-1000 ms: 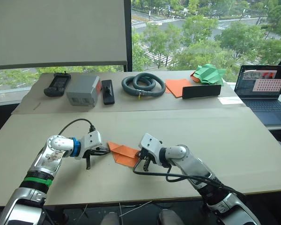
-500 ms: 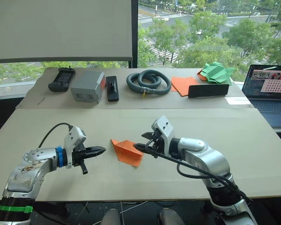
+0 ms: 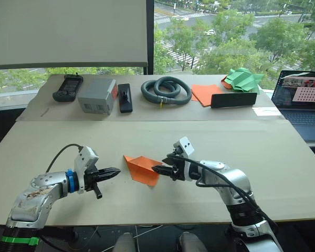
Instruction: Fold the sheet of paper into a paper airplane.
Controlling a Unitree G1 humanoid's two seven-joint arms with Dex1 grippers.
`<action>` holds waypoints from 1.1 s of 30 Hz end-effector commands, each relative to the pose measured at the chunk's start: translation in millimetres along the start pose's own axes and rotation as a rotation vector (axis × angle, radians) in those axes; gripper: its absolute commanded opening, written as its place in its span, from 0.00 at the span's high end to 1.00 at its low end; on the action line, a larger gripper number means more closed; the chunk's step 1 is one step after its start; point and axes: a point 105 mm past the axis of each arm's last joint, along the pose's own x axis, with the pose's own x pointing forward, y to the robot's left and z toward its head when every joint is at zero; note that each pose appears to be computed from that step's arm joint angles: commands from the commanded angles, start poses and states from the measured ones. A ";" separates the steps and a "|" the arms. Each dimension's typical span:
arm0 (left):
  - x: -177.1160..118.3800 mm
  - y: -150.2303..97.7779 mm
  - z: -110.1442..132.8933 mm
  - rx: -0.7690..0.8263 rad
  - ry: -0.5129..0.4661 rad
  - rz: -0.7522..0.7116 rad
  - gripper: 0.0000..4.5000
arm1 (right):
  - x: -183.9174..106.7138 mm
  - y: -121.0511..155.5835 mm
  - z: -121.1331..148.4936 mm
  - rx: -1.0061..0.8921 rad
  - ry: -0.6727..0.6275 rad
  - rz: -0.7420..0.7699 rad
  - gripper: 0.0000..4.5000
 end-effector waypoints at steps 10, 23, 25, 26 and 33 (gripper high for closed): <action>-1.2 -4.1 25.2 0.052 -0.048 0.010 0.98 | 1.0 11.9 19.3 -0.026 -0.080 0.067 0.99; 0.0 10.9 46.1 0.014 -0.148 0.043 0.98 | -30.4 66.9 109.9 -1.034 -0.358 -0.010 0.99; -0.8 10.3 46.1 0.013 -0.150 0.041 0.98 | -23.6 74.3 87.6 -1.342 -0.276 0.009 0.99; -0.9 9.6 46.1 0.012 -0.152 0.039 0.98 | -19.9 71.6 77.5 -1.442 -0.240 0.005 0.99; -2.1 3.5 45.5 -0.006 -0.163 0.014 0.98 | -1.0 28.5 4.9 -1.848 0.004 0.023 0.99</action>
